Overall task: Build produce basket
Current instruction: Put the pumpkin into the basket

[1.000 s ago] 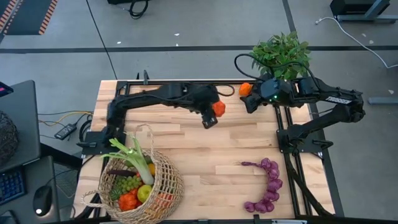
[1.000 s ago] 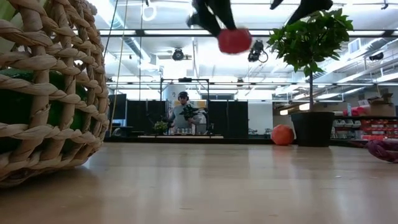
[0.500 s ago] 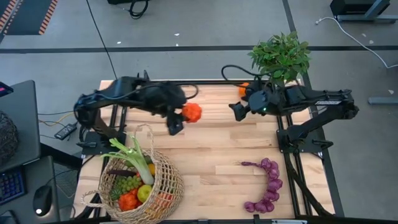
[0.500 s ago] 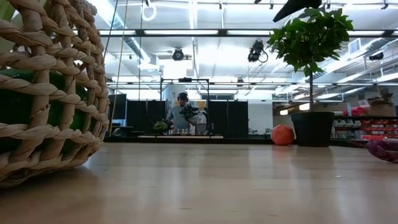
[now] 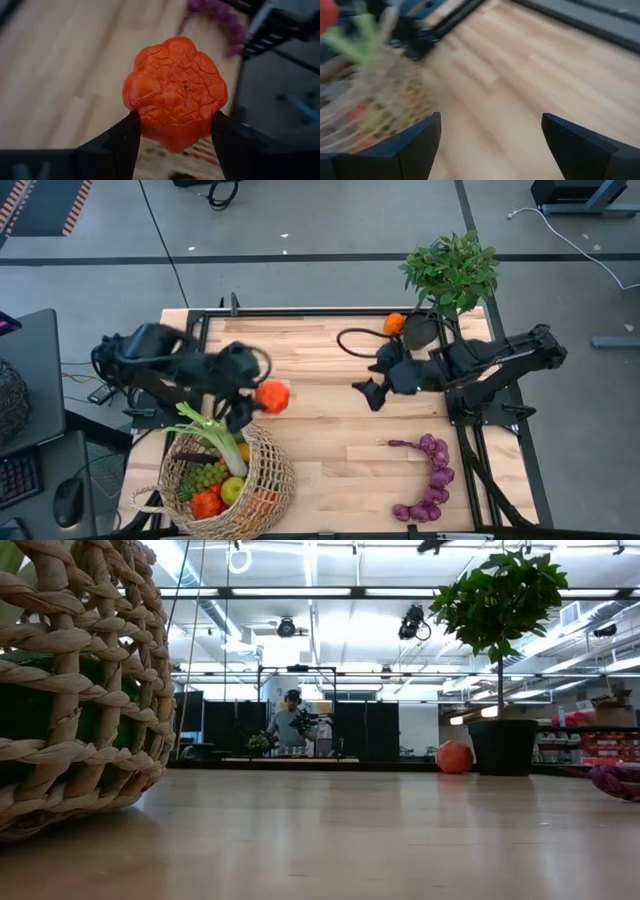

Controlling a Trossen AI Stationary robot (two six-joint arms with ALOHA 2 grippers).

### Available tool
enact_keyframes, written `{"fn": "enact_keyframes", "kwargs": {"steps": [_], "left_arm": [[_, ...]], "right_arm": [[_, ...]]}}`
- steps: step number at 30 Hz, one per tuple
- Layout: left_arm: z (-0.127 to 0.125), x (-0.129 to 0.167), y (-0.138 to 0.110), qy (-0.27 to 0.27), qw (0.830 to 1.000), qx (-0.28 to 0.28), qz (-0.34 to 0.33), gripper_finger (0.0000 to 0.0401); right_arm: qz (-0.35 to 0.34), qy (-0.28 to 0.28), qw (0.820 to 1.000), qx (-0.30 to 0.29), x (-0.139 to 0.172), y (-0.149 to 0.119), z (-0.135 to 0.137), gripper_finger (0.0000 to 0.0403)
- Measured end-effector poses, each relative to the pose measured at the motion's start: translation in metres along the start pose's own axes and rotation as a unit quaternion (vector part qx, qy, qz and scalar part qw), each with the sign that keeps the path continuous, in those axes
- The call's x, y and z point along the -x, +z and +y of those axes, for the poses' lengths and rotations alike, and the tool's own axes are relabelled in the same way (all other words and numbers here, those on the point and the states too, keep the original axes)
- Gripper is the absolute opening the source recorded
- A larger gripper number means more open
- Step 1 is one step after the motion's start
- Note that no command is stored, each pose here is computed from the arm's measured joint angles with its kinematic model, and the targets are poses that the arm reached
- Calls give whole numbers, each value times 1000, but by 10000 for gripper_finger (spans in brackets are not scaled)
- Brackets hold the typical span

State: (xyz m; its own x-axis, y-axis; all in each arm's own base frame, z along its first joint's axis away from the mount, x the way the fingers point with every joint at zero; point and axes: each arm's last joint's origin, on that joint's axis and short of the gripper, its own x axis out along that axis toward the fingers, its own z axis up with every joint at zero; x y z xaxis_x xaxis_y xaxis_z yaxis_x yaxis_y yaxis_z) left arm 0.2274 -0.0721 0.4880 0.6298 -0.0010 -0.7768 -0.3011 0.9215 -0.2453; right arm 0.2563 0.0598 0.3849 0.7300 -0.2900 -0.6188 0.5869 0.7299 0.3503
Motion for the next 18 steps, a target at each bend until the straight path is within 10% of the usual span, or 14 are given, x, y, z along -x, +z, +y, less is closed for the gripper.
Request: {"fn": "enact_keyframes", "kwargs": {"steps": [18], "left_arm": [[-57, 27, -59, -122, 981, 94, 117, 222]], "right_arm": [[-4, 81, 992, 102, 46, -54, 36, 348]]}}
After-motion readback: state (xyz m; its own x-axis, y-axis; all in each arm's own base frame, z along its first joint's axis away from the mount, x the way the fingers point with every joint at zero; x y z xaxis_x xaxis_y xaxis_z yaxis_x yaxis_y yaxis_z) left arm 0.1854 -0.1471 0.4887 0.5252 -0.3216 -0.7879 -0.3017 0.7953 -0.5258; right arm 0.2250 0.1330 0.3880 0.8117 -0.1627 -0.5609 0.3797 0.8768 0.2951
